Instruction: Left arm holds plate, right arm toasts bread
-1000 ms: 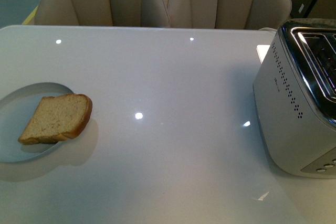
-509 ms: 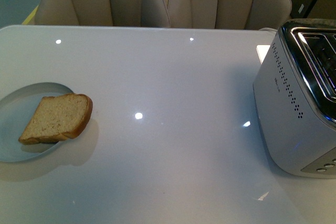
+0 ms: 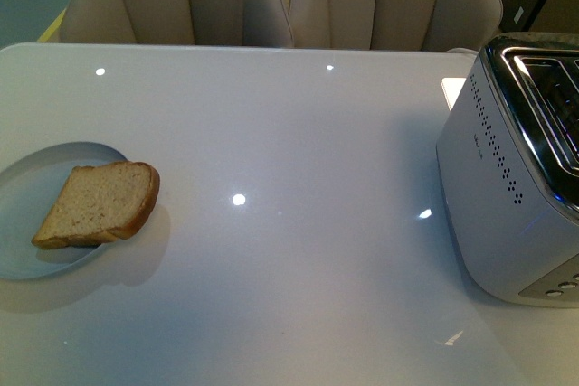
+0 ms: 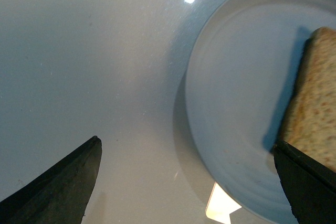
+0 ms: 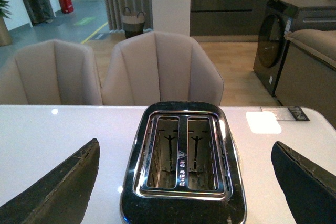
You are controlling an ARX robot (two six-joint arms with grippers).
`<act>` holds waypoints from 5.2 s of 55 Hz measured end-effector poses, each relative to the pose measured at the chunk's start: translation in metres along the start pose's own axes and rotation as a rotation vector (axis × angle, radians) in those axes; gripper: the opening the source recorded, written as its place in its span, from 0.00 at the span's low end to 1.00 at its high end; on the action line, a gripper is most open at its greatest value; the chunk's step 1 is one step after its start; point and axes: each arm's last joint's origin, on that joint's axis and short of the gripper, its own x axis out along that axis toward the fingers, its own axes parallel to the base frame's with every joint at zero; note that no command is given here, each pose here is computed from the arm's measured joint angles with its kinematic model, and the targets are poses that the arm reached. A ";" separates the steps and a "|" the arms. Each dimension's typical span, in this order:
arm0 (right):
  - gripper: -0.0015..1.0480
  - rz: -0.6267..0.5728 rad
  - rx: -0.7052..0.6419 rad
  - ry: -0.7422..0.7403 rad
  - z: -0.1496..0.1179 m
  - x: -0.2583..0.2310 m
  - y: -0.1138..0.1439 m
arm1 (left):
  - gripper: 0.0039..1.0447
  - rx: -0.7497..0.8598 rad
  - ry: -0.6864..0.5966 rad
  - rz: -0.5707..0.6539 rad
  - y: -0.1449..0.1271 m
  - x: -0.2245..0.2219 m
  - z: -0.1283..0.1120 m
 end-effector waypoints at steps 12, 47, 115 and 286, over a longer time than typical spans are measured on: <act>0.91 0.000 0.000 0.000 0.000 0.000 0.000 | 0.94 0.014 0.005 -0.009 -0.002 0.021 -0.008; 0.91 0.000 0.000 0.000 0.000 0.000 0.000 | 0.94 0.081 0.041 0.013 -0.017 0.051 -0.015; 0.91 0.000 0.000 0.000 0.000 0.000 0.000 | 0.03 -0.420 0.093 -0.064 0.010 0.030 -0.014; 0.91 0.000 0.000 0.000 0.000 0.000 0.000 | 0.03 -0.441 0.080 -0.498 -0.270 -0.187 0.052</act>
